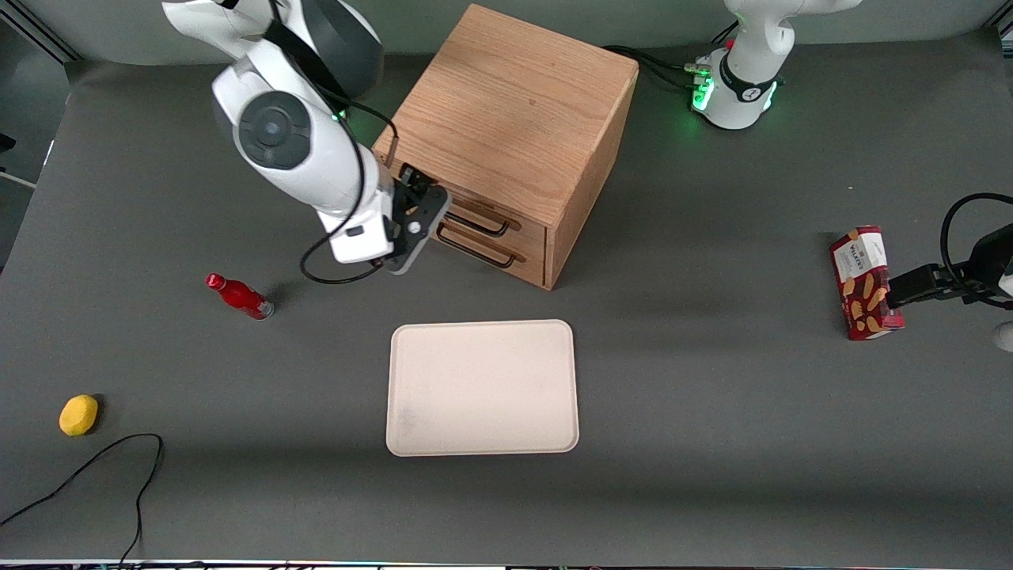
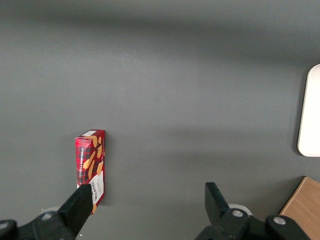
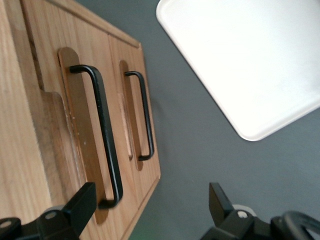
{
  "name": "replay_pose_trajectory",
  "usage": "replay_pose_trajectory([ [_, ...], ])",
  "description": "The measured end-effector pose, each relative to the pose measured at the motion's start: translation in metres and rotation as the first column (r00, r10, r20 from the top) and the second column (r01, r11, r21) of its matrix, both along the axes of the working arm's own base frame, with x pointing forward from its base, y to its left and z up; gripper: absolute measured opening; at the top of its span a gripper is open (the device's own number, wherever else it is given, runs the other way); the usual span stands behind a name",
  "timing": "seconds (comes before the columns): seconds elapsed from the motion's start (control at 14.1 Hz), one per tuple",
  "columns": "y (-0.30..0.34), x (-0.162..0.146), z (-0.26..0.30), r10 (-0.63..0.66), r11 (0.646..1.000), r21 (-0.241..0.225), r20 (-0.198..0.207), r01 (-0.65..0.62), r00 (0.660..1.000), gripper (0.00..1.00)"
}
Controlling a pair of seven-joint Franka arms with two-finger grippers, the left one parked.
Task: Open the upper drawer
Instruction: 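Hook the right gripper onto the upper drawer's black handle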
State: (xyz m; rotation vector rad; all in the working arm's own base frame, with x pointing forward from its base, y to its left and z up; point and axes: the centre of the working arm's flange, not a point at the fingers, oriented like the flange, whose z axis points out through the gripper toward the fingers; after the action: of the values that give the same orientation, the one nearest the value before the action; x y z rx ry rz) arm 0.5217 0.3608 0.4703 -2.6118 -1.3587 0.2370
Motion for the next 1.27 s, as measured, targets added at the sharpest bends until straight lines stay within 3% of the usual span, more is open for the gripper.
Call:
replay_pose_trajectory([
  [0.28, 0.024, -0.018, -0.037, 0.040, 0.999, -0.002, -0.022, -0.040, 0.999, 1.00],
  [0.71, 0.030, -0.018, -0.046, 0.032, 0.999, 0.025, 0.016, -0.032, 0.999, 1.00],
  [1.27, 0.031, -0.017, -0.046, 0.027, 0.999, 0.034, 0.029, -0.028, 0.999, 1.00],
])
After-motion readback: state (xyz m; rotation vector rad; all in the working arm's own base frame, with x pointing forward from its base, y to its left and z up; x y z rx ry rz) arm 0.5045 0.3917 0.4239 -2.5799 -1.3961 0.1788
